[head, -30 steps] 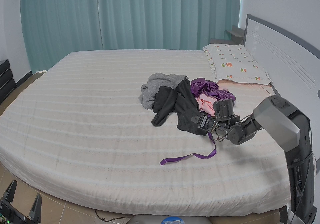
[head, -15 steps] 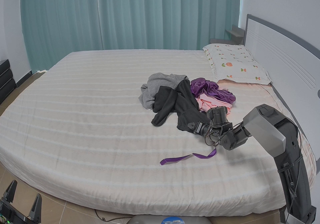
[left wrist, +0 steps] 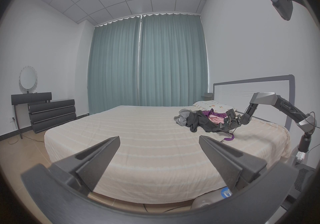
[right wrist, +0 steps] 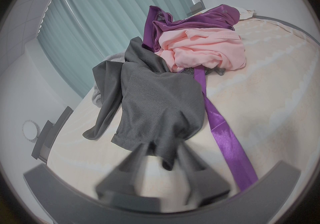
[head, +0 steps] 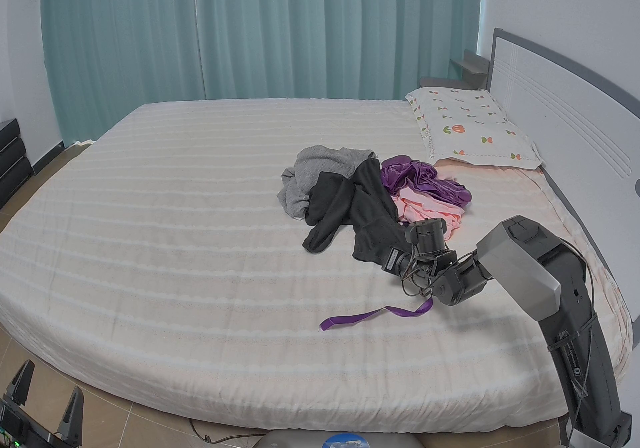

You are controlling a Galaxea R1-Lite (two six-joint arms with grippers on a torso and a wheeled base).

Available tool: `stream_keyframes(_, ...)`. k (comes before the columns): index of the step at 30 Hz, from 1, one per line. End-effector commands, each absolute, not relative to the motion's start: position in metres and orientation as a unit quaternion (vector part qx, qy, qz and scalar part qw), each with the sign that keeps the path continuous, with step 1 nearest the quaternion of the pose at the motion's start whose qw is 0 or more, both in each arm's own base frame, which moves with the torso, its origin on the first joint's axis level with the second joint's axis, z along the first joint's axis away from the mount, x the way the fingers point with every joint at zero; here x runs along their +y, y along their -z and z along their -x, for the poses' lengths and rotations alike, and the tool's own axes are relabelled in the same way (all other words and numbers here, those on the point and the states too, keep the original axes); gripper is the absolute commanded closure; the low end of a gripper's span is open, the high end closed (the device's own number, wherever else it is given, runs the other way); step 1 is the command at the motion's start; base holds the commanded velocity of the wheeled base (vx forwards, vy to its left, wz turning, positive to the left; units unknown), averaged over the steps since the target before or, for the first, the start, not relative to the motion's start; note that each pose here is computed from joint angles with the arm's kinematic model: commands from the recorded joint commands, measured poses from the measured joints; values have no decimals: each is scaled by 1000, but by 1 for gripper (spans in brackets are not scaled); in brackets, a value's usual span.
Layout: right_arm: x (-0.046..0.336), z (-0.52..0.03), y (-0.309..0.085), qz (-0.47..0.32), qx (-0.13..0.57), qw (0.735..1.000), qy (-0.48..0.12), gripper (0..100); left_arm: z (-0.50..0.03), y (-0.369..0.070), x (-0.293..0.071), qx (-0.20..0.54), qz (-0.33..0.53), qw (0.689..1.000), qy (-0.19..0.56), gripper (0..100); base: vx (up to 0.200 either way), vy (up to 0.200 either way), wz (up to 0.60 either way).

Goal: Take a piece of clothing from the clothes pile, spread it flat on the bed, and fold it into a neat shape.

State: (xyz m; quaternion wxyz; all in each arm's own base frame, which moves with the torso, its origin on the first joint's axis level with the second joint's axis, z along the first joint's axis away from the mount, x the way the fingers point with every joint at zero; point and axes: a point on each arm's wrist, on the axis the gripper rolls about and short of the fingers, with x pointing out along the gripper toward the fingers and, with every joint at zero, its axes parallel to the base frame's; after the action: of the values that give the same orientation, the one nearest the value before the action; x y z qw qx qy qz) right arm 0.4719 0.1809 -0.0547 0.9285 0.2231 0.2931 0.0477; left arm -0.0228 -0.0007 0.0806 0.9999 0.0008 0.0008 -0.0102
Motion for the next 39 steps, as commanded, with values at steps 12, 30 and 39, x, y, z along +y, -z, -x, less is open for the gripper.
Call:
stream_keyframes(12, 188, -438, 1, -312, 303, 899, -57, 100, 23, -75, -1, 1, -1, 1000, 10, 0, 0, 0, 0)
stream_keyframes(30, 163, -287, -83, -344, 229, 890, -192, 100, 23, -75, -1, 1, -1, 1000, 10, 0, 0, 0, 0)
stream_keyframes(39, 156, -229, -178, -366, 130, 880, -274, 100, 23, -75, -1, 1, -1, 1000, 10, 0, 0, 0, 0)
